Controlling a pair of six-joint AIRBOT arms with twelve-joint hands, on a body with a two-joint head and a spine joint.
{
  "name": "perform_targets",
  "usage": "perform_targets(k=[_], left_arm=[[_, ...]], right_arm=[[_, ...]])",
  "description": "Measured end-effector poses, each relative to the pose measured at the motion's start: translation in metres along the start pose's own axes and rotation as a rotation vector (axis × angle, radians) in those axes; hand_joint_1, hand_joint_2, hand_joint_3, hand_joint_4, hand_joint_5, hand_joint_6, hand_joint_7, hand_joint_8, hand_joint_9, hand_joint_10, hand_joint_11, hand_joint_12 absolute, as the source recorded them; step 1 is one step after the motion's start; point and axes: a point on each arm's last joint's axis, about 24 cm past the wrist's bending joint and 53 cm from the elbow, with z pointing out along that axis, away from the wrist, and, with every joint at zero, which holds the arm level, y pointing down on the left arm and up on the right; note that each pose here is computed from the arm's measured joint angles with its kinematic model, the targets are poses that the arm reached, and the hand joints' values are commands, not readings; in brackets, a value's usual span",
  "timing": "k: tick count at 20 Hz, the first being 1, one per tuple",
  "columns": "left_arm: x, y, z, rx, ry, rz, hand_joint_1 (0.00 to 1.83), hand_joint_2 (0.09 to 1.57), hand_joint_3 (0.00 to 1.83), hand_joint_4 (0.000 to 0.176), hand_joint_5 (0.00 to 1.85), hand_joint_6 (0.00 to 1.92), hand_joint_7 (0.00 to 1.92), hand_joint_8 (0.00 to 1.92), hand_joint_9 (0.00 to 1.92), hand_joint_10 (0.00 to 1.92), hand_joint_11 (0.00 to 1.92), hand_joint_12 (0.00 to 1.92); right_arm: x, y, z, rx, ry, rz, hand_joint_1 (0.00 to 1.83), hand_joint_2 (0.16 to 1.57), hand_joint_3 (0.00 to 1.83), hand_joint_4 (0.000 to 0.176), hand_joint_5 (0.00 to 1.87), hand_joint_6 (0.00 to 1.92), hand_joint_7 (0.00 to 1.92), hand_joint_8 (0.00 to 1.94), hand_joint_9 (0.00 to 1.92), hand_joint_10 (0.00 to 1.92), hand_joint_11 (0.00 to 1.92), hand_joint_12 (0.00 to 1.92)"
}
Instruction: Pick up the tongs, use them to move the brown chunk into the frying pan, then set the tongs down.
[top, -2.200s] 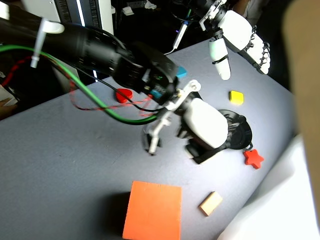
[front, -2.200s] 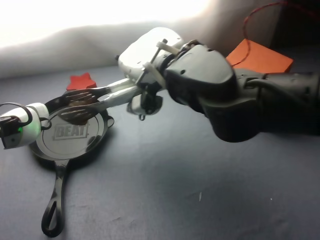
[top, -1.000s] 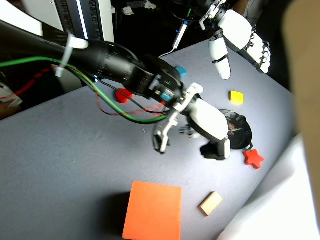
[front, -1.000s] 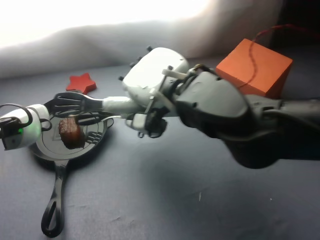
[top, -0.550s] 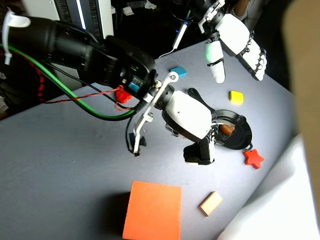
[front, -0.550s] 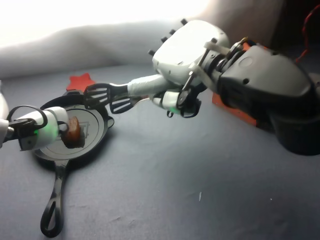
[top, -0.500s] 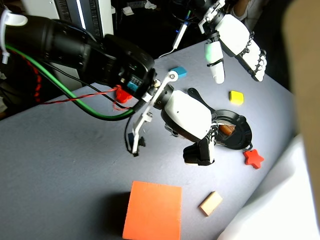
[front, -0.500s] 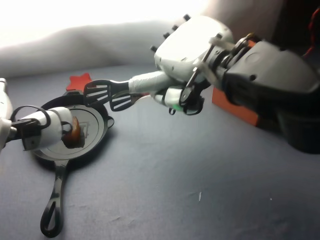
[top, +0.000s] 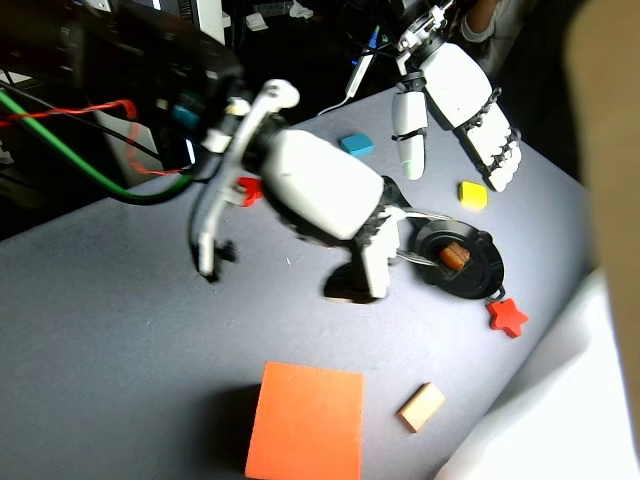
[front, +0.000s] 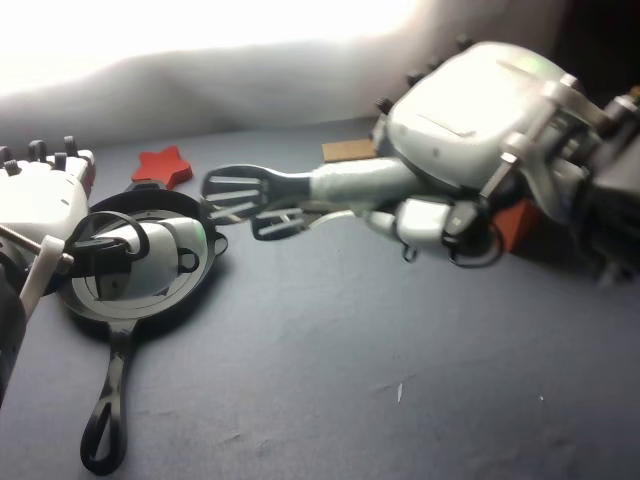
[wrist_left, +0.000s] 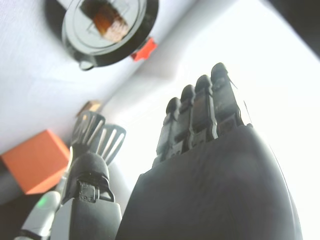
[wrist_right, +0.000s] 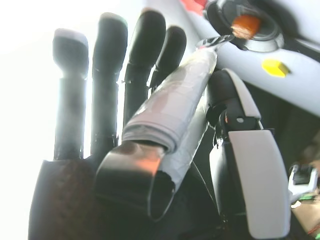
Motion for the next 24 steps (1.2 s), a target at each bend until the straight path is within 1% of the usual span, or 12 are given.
perform_targets(k=[3, 5, 7, 9, 12, 13, 14, 19, 20, 21, 22, 24], left_arm=[[0.003, -0.003, 0.0, 0.014, 0.015, 0.0, 0.0, 1.2, 0.0, 0.0, 0.0, 0.0, 0.02, 0.01, 0.01, 0.0, 0.02, 0.01], [0.009, -0.009, 0.002, 0.039, 0.043, 0.014, 0.0, 1.21, 0.01, 0.0, 0.0, 0.0, 0.02, 0.01, 0.01, 0.0, 0.02, 0.01], [0.014, -0.017, 0.003, 0.08, 0.071, 0.019, 0.0, 1.21, 0.0, 0.0, 0.0, 0.0, 0.0, 0.0, 0.0, 0.0, 0.0, 0.01], [0.019, -0.023, 0.005, 0.107, 0.093, 0.021, 0.0, 1.2, 0.0, 0.0, 0.0, 0.0, 0.0, 0.0, 0.0, 0.0, 0.01, 0.01], [0.024, -0.027, 0.004, 0.128, 0.12, 0.025, 0.0, 1.2, 0.0, 0.0, 0.0, 0.0, 0.0, 0.0, 0.0, 0.0, 0.01, 0.01], [0.024, -0.028, 0.004, 0.13, 0.12, 0.029, 0.0, 1.2, 0.0, 0.0, 0.0, 0.0, 0.0, 0.0, 0.0, 0.0, 0.01, 0.01], [0.026, -0.029, 0.004, 0.136, 0.127, 0.032, 0.0, 1.2, 0.0, 0.0, 0.0, 0.0, 0.0, 0.0, 0.0, 0.0, 0.01, 0.01], [0.026, -0.041, 0.002, 0.172, 0.14, 0.034, 0.0, 1.19, 0.0, 0.0, 0.0, 0.0, 0.0, 0.0, 0.0, 0.0, 0.0, 0.01], [0.02, -0.044, 0.004, 0.176, 0.128, 0.03, 0.0, 1.2, 0.0, 0.0, 0.0, 0.0, 0.0, 0.0, 0.0, 0.0, 0.0, 0.01], [0.014, -0.044, 0.004, 0.166, 0.111, 0.015, 0.0, 1.2, 0.0, 0.0, 0.0, 0.0, 0.0, 0.0, 0.0, 0.0, 0.0, 0.01], [0.014, -0.044, 0.004, 0.163, 0.111, 0.012, 0.0, 1.2, 0.0, 0.0, 0.0, 0.0, 0.0, 0.0, 0.0, 0.0, 0.0, 0.01], [0.007, -0.04, 0.005, 0.142, 0.088, 0.011, 0.0, 1.2, 0.0, 0.0, 0.0, 0.0, 0.0, 0.0, 0.0, 0.0, 0.0, 0.0]], right_arm=[[0.027, -0.028, -0.013, 0.11, 0.067, 0.186, 0.48, 1.35, 0.0, 0.0, 0.83, 1.06, 1.09, 0.91, 1.01, 1.35, 0.75, 1.76], [0.042, -0.041, -0.014, 0.15, 0.099, 0.292, 0.41, 1.37, 0.0, 0.0, 0.79, 1.08, 1.05, 0.94, 0.95, 1.37, 0.7, 1.76], [0.046, -0.044, -0.01, 0.135, 0.113, 0.349, 0.46, 1.33, 0.0, 0.0, 0.84, 0.82, 1.0, 0.94, 0.87, 1.34, 0.67, 1.74], [0.057, -0.044, -0.002, 0.127, 0.135, 0.34, 0.42, 1.31, 0.0, 0.0, 0.81, 0.58, 0.85, 0.89, 0.68, 1.34, 0.5, 1.79], [0.091, -0.044, 0.001, 0.12, 0.209, 0.312, 0.35, 1.25, 0.0, 0.0, 0.76, 0.26, 0.86, 0.34, 0.7, 0.99, 0.41, 1.62], [0.098, -0.043, 0.001, 0.111, 0.219, 0.285, 0.35, 1.25, 0.0, 0.0, 0.76, 0.26, 0.86, 0.34, 0.7, 0.99, 0.41, 1.62], [0.105, -0.043, 0.001, 0.098, 0.223, 0.244, 0.25, 1.26, 0.0, 0.0, 0.66, 0.12, 0.82, 0.13, 0.62, 0.87, 0.25, 1.64], [0.117, -0.036, 0.0, 0.055, 0.223, 0.167, 0.19, 1.24, 0.0, 0.0, 0.56, 0.04, 0.74, 0.02, 0.55, 0.74, 0.14, 1.59], [0.119, -0.037, 0.0, 0.06, 0.23, 0.178, 0.05, 1.18, 0.0, 0.0, 0.37, 0.0, 0.51, 0.0, 0.41, 0.37, 0.0, 1.39], [0.115, -0.04, 0.001, 0.063, 0.218, 0.168, 0.02, 1.15, 0.0, 0.0, 0.34, 0.0, 0.44, 0.0, 0.39, 0.18, 0.0, 1.23], [0.114, -0.04, 0.001, 0.063, 0.216, 0.167, 0.02, 1.15, 0.0, 0.0, 0.34, 0.0, 0.44, 0.0, 0.39, 0.18, 0.0, 1.23], [0.105, -0.048, 0.001, 0.079, 0.195, 0.164, 0.08, 1.08, 0.0, 0.0, 0.21, 0.0, 0.28, 0.0, 0.26, 0.05, 0.0, 0.81]])
